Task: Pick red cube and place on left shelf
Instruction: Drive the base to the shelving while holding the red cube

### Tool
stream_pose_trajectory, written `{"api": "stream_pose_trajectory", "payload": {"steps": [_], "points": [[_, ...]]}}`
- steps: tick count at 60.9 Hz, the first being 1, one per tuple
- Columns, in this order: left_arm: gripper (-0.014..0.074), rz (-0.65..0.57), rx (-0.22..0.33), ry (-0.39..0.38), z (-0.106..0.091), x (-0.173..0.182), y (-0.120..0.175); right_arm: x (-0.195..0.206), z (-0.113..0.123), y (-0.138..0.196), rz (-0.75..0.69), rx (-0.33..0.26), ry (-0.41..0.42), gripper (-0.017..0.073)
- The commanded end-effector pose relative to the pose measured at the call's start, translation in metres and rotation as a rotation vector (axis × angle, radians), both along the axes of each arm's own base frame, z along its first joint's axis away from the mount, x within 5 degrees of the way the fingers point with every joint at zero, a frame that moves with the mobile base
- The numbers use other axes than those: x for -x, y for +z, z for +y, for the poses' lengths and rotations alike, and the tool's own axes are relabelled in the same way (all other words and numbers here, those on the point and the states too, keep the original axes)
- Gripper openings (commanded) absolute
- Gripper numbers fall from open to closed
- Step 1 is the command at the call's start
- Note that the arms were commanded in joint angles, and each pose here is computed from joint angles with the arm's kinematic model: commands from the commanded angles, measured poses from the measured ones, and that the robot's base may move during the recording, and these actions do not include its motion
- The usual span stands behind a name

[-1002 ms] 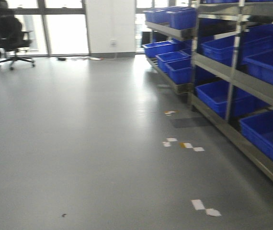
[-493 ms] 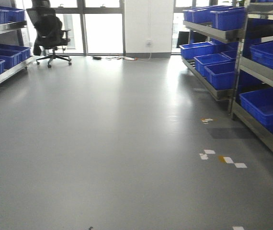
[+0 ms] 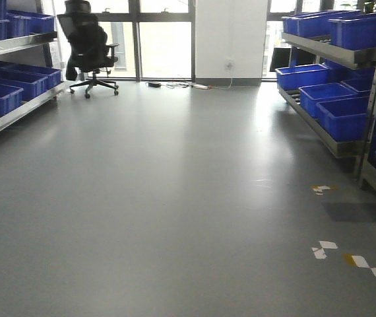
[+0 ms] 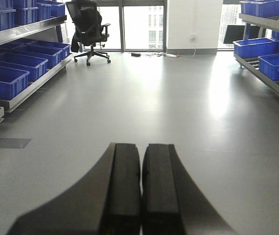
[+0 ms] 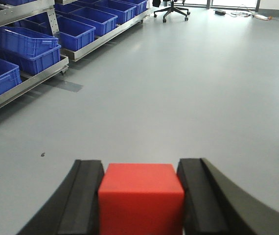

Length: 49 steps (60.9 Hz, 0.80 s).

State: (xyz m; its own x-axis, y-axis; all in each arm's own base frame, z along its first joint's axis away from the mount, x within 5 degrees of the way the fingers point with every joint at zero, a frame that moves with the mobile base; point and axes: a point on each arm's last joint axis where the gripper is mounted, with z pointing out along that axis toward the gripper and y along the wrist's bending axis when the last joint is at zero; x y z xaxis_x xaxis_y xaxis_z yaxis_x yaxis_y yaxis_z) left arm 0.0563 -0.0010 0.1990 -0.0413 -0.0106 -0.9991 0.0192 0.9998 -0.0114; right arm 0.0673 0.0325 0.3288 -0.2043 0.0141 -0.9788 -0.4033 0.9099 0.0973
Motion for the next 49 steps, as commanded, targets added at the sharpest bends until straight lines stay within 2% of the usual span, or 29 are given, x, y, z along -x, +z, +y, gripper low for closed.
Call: {"api": "stream_pose_trajectory", "payload": {"steps": [1,49], "points": [[0.0102,-0.079,0.007,-0.002,-0.0002,0.0003,0.0009,-0.0007,-0.001,0.0159,-0.099,-0.037,-0.013,0.0174],[0.0102,-0.079,0.007,-0.002,-0.0002,0.0003,0.0009,-0.0007,-0.001,0.0158,-0.098,-0.036,-0.013,0.0174]]}}
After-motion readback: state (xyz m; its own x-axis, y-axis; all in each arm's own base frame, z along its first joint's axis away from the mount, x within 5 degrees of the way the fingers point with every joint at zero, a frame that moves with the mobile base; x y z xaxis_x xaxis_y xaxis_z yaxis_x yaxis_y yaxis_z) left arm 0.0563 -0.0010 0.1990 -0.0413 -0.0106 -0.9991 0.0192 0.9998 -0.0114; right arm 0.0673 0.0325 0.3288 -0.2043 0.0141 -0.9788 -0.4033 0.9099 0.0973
